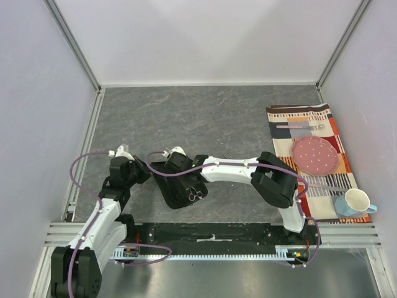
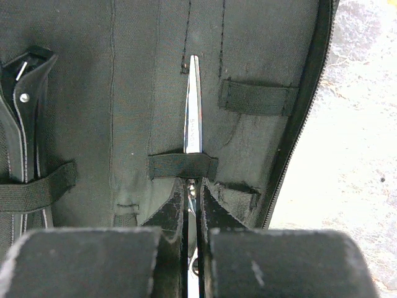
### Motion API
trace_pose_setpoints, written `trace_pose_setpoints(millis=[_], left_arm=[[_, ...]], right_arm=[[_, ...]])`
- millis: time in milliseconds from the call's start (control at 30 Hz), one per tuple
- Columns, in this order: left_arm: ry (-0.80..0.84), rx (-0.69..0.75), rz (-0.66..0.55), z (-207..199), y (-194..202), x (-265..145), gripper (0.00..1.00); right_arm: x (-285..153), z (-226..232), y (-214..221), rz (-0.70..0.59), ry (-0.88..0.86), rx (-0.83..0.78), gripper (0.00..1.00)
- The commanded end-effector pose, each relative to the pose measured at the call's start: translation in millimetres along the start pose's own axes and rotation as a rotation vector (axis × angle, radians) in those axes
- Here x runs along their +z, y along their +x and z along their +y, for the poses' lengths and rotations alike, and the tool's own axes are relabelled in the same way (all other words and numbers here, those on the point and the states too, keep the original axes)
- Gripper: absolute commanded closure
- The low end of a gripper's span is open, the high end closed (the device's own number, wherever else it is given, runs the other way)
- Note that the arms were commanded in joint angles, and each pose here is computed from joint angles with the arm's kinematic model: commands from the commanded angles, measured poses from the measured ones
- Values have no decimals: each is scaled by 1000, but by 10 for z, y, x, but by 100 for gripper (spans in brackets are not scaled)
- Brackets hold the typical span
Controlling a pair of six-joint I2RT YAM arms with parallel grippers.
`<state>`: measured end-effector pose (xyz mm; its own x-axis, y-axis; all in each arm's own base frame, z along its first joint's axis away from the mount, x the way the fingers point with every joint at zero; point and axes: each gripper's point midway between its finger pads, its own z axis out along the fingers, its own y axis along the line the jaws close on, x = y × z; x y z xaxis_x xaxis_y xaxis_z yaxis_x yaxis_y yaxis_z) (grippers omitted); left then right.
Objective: Sort the hair-cutting tools
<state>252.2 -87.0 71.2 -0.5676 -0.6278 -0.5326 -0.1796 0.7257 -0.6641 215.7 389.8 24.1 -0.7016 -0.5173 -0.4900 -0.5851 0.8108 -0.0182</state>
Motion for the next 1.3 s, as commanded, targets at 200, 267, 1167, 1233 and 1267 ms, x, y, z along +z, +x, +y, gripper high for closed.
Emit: trace_pose_setpoints(millis=[200,267,1167,1233,1267], left_arm=[[24,3,25,-43,55,-13,98],[24,2,23,-47,48,-11,98],[14,2,13,-41,25,-27,98],[15,2,17,-43,31,-27,98],[17,2,17,-47,30,-27,98]], right_arm=[[27,-28,-383,-132,6,25,66],[-71,-48,-363,-134,9,28,61],[-489,31,368,-100,68,117,59],[-472,41,382,-95,65,125,60],[-451,35,405,-90,70,133,60]])
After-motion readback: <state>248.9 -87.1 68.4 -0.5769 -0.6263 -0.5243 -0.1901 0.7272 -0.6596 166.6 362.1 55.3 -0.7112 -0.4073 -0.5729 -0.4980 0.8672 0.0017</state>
